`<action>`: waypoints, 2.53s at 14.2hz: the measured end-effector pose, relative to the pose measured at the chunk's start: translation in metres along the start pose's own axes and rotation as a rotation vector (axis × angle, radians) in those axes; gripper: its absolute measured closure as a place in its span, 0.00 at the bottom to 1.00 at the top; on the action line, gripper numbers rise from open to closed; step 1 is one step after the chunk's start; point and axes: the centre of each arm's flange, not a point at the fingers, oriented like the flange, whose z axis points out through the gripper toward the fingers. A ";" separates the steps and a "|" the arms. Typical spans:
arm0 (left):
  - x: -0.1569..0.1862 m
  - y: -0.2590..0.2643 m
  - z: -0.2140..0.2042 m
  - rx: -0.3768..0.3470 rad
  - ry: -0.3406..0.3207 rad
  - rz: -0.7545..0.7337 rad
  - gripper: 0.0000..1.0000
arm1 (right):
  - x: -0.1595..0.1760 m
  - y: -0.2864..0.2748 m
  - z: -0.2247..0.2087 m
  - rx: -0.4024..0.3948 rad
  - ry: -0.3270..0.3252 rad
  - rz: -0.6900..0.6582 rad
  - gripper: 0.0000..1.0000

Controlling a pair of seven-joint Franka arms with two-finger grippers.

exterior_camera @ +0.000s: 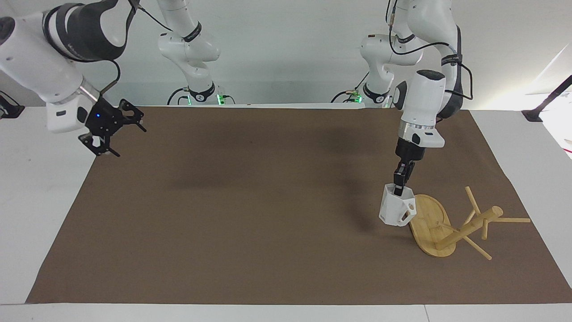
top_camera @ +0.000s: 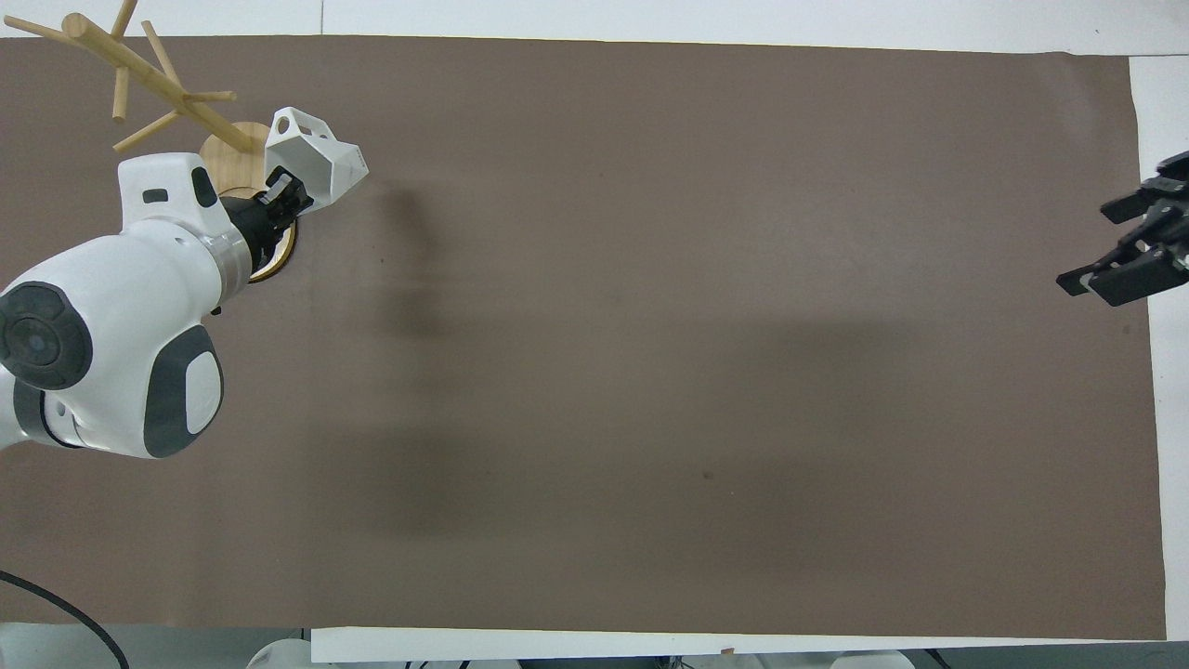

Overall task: Hang cup on rack
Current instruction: 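Lower the cup onto a mug tree peg with the left gripper, then open the left gripper and withdraw it from the cup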

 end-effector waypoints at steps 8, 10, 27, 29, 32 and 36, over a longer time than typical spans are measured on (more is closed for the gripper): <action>0.021 0.002 0.004 -0.001 0.023 0.132 0.95 | -0.019 -0.050 -0.031 -0.061 -0.099 0.588 0.00; 0.033 -0.004 0.014 0.015 0.028 0.162 0.95 | -0.018 -0.050 -0.033 -0.069 -0.085 0.614 0.00; 0.103 -0.005 0.025 0.083 -0.024 -0.002 0.77 | -0.018 -0.047 -0.022 -0.060 -0.102 0.626 0.00; 0.110 0.007 0.017 0.100 -0.047 -0.002 0.53 | -0.018 -0.047 -0.022 -0.059 -0.102 0.626 0.00; 0.112 0.010 0.014 0.115 -0.067 -0.005 0.17 | -0.018 -0.047 -0.022 -0.059 -0.102 0.626 0.00; 0.123 0.001 -0.004 0.172 -0.118 -0.005 0.00 | -0.018 -0.047 -0.022 -0.059 -0.103 0.626 0.00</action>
